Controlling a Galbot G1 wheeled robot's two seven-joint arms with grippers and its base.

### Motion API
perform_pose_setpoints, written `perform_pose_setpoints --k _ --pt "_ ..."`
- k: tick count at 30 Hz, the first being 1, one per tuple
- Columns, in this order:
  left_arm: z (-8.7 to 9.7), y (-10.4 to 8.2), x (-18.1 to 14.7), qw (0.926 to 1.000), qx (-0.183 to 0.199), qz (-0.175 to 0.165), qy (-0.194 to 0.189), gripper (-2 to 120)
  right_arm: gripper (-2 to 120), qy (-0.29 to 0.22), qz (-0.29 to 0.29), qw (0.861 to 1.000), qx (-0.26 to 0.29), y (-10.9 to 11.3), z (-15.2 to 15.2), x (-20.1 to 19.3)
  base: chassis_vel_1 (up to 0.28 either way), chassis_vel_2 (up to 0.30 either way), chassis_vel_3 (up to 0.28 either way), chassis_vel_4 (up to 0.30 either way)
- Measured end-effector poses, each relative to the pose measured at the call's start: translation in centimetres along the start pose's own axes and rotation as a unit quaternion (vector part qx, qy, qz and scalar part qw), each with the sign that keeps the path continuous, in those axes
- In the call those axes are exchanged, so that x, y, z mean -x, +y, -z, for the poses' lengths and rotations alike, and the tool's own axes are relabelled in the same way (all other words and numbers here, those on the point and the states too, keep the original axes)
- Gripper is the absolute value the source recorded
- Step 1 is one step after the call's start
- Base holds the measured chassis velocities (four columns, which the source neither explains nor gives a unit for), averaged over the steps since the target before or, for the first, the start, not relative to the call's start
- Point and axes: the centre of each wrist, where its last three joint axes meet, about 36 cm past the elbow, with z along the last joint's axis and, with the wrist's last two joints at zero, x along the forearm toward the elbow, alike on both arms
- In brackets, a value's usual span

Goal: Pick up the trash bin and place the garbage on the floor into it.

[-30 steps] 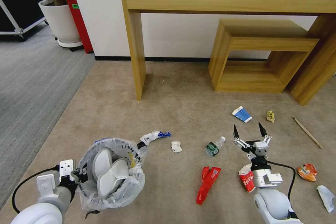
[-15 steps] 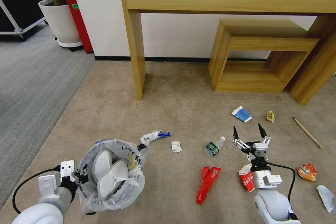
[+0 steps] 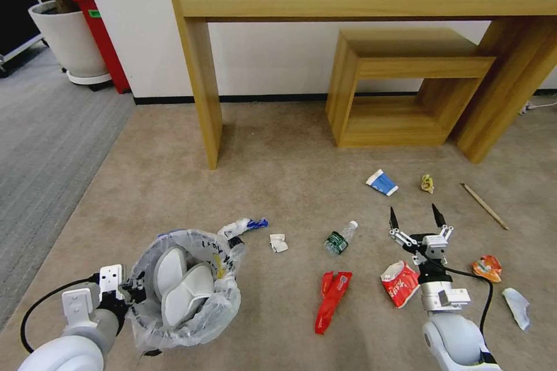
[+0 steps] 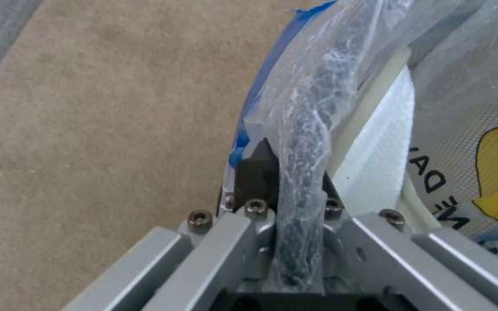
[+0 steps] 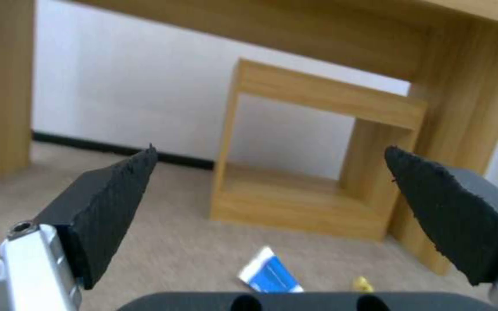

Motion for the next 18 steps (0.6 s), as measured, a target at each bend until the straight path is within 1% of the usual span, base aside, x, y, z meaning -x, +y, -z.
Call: perform_pose_setpoints --k 2,3,4,6,7,9,11,12,13,14,15,16,17,18 --pt "0.5 0.2 0.0 1.0000 -0.002 0.003 -0.002 0 100 0.015 0.000 1.000 -0.005 -0.1 -0.1 0.3 0.000 0.000 0.000 0.000" --pt "1.0 0.4 0.1 1.0000 -0.004 0.008 -0.004 0 100 0.038 0.003 0.999 0.002 -0.1 -0.1 0.8 0.000 0.000 0.000 0.000" --pt "1.0 0.4 0.1 1.0000 -0.004 0.008 -0.004 0 100 0.038 0.003 0.999 0.002 -0.1 -0.1 0.8 0.000 0.000 0.000 0.000" --pt "1.3 0.6 0.0 0.9999 -0.002 0.012 -0.004 0 100 0.082 0.004 0.996 0.038 0.3 0.2 1.4 0.000 0.000 0.000 0.000" --pt "1.3 0.6 0.0 0.9999 -0.002 0.012 -0.004 0 100 0.082 0.004 0.996 0.038 0.3 0.2 1.4 0.000 0.000 0.000 0.000" --pt "1.4 0.7 0.0 0.9999 0.002 0.014 -0.001 0 100 0.141 0.001 0.987 0.077 1.3 0.9 2.1 0.000 0.000 0.000 0.000" --pt "1.2 0.9 0.0 0.9998 0.005 0.017 0.002 0 100 0.216 -0.010 0.968 0.126 2.7 1.8 2.7 0.000 0.000 0.000 0.000" --pt "1.2 0.9 0.0 0.9998 0.005 0.017 0.002 0 100 0.216 -0.010 0.968 0.126 2.7 1.8 2.7 0.000 0.000 0.000 0.000" --pt "1.1 0.9 0.1 0.9998 0.006 0.019 0.003 0 100 0.241 -0.013 0.960 0.143 3.2 2.0 2.8 0.000 0.000 0.000 0.000" --pt "1.0 1.0 0.1 0.9998 0.007 0.020 0.004 0 100 0.252 -0.013 0.956 0.149 3.5 2.1 2.8 0.000 0.000 0.000 0.000" --pt "0.7 1.1 0.2 0.9997 0.010 0.023 0.006 0 100 0.290 -0.018 0.942 0.170 4.5 2.6 2.6 0.000 0.000 0.000 0.000" --pt "0.7 1.1 0.2 0.9997 0.010 0.023 0.006 0 100 0.290 -0.018 0.942 0.170 4.5 2.6 2.6 0.000 0.000 0.000 0.000" --pt "0.5 1.2 0.3 0.9995 0.011 0.028 0.008 0 100 0.338 -0.022 0.922 0.188 5.7 3.8 2.3 0.000 0.000 0.000 0.000" --pt "0.4 1.3 0.4 0.9994 0.011 0.030 0.009 0 100 0.365 -0.023 0.912 0.188 6.3 4.6 2.0 0.000 0.000 0.000 0.000"
